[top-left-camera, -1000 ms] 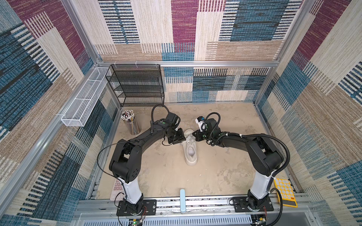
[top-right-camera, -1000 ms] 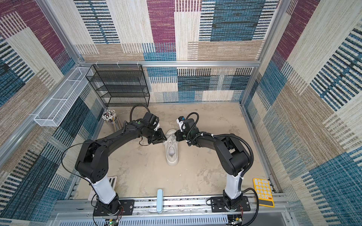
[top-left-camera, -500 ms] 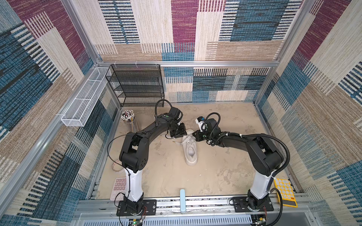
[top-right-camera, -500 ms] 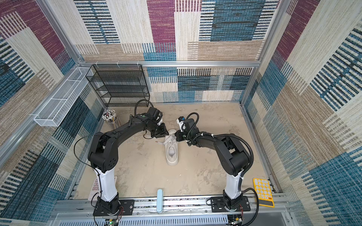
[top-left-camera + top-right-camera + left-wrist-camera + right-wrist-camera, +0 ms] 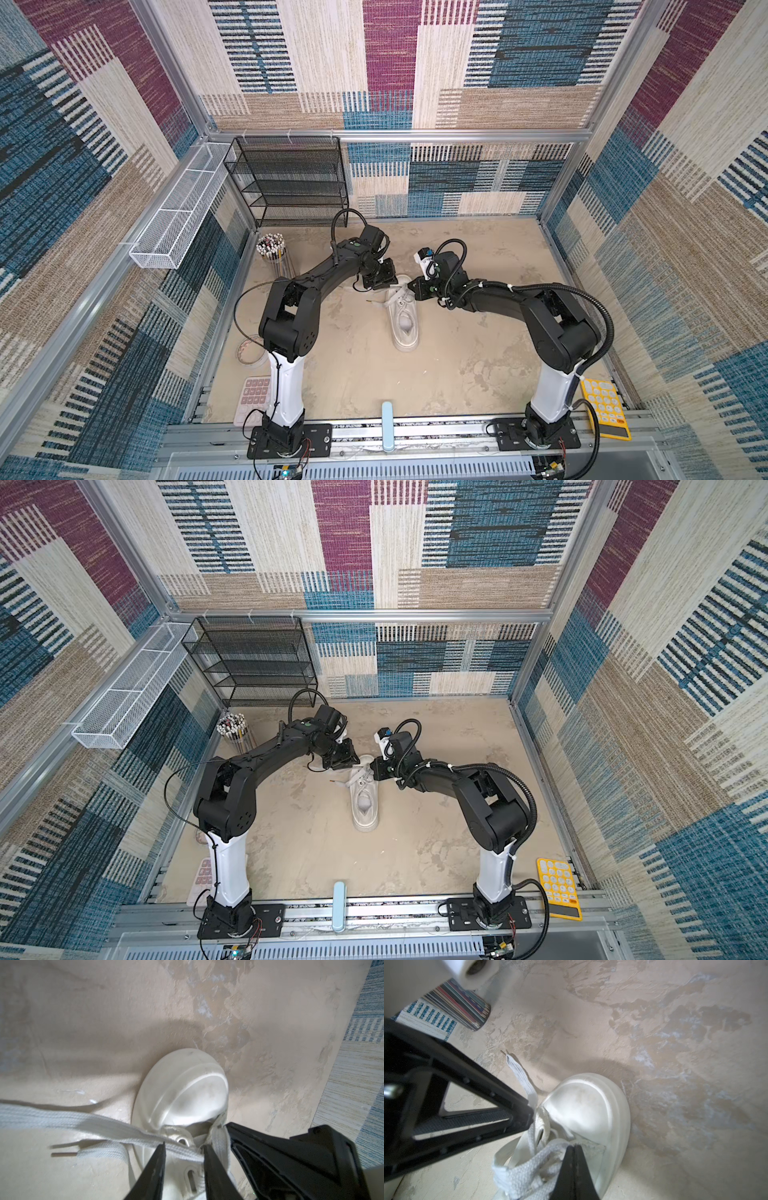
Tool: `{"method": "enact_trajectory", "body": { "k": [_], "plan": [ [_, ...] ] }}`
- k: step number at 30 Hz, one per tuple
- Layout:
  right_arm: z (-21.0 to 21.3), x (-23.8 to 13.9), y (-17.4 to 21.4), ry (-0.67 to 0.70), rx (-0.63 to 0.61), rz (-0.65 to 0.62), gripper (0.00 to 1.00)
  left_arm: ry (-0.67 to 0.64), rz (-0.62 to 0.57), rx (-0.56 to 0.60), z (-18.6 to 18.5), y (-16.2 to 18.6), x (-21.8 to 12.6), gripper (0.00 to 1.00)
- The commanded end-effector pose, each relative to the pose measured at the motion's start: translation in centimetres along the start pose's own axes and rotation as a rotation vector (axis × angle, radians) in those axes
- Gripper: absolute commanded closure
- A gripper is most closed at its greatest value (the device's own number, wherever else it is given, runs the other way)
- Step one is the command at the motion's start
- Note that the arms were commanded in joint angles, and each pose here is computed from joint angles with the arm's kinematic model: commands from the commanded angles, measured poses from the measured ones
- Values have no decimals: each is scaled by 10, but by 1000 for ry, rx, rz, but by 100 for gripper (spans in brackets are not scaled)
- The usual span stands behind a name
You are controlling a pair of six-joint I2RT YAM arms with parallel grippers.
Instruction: Tie the shoes
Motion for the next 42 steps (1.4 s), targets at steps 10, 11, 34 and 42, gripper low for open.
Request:
{"method": "enact_trajectory", "body": {
  "k": [10, 11, 34, 42],
  "plan": [
    [1, 0, -8, -8, 0, -17, 100, -66, 39, 21, 18, 14, 10, 72],
    [1, 0, -8, -6, 0, -16, 100, -65, 40, 22, 18, 15, 10, 77],
    [0, -3, -9, 3, 27, -8, 92, -16, -32, 89, -10, 12, -42, 100],
    [1, -16, -10, -16, 71, -26, 64, 23, -15, 105, -19, 19, -49, 100]
  ]
}}
Point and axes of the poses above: each gripper's point midway between its finger pads, its own x axis out along the fingers, its own z axis along the line the jaws close on, y = z × x, the point moved 2 cm from there along -x, back along the fingers, and after that the axes turned 5 degrees about -x, right-handed, at the moved point
